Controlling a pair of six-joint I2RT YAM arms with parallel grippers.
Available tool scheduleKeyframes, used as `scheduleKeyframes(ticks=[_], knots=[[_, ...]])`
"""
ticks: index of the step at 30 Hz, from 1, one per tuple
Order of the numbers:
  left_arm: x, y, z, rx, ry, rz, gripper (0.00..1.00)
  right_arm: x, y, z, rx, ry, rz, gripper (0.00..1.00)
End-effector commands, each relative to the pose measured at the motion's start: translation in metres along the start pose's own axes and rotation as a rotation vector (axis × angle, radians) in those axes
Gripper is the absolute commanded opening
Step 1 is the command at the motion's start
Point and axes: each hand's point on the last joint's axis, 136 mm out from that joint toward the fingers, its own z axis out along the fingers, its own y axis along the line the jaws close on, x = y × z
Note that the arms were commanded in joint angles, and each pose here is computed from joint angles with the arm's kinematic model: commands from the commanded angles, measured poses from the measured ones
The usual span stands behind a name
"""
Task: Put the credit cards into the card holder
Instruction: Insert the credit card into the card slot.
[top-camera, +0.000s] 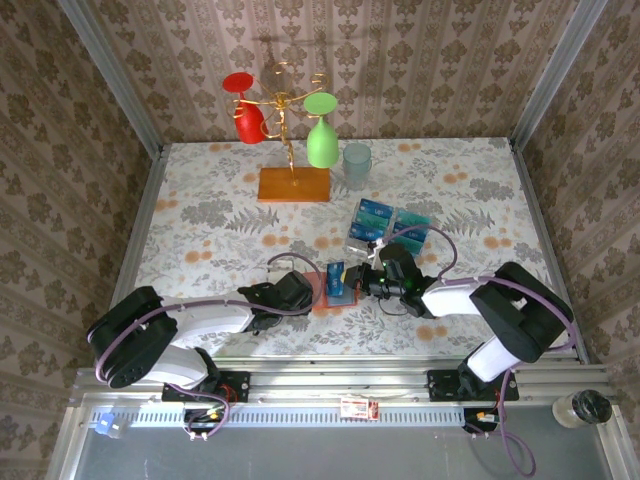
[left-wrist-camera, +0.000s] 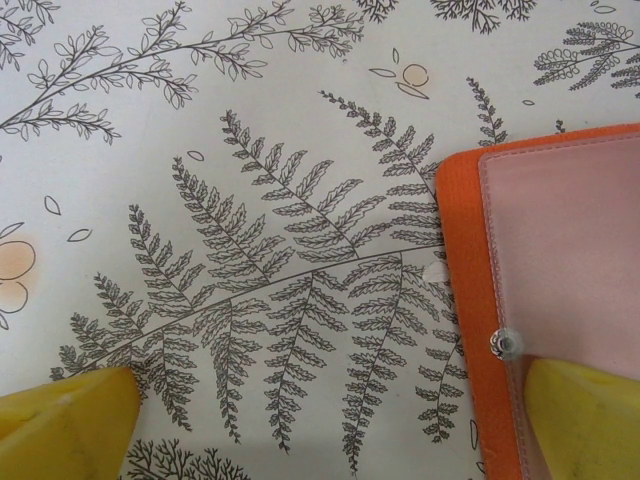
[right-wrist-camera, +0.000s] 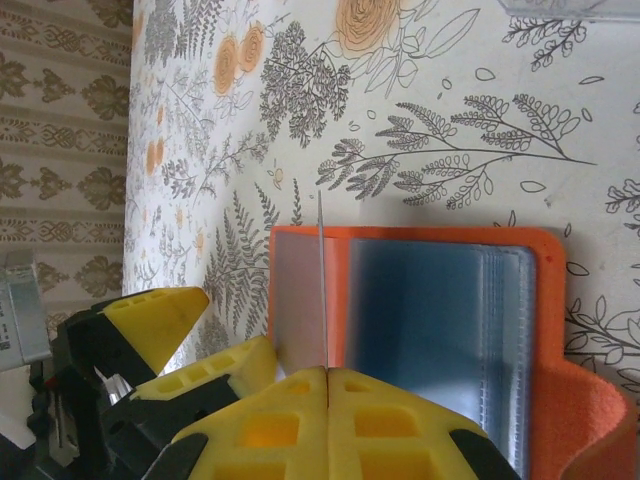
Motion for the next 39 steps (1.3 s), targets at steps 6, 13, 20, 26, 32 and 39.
scheduleKeyframes(ticks=[6, 13, 20, 26, 32, 39], knots=[[0.003, 0.004, 0.001, -0.030, 0.004, 0.003, 1.00, 0.000, -0.002, 0.007, -0.015, -0.020, 0.015, 0.00], [0.002, 0.002, 0.001, -0.027, 0.001, 0.004, 1.00, 0.003, -0.002, 0.010, -0.023, -0.012, 0.024, 0.00], [0.003, 0.001, 0.001, -0.023, 0.004, 0.006, 1.00, 0.007, -0.005, 0.012, -0.027, 0.003, 0.032, 0.00], [0.003, 0.001, 0.001, -0.026, 0.004, 0.006, 1.00, 0.010, -0.008, 0.012, -0.025, 0.006, 0.037, 0.00], [0.003, 0.002, 0.001, -0.030, 0.004, 0.008, 1.00, 0.013, -0.012, 0.010, -0.016, 0.008, 0.039, 0.00], [0.003, 0.002, 0.001, -0.027, 0.003, 0.007, 1.00, 0.012, -0.019, 0.006, 0.017, -0.013, 0.029, 0.00]])
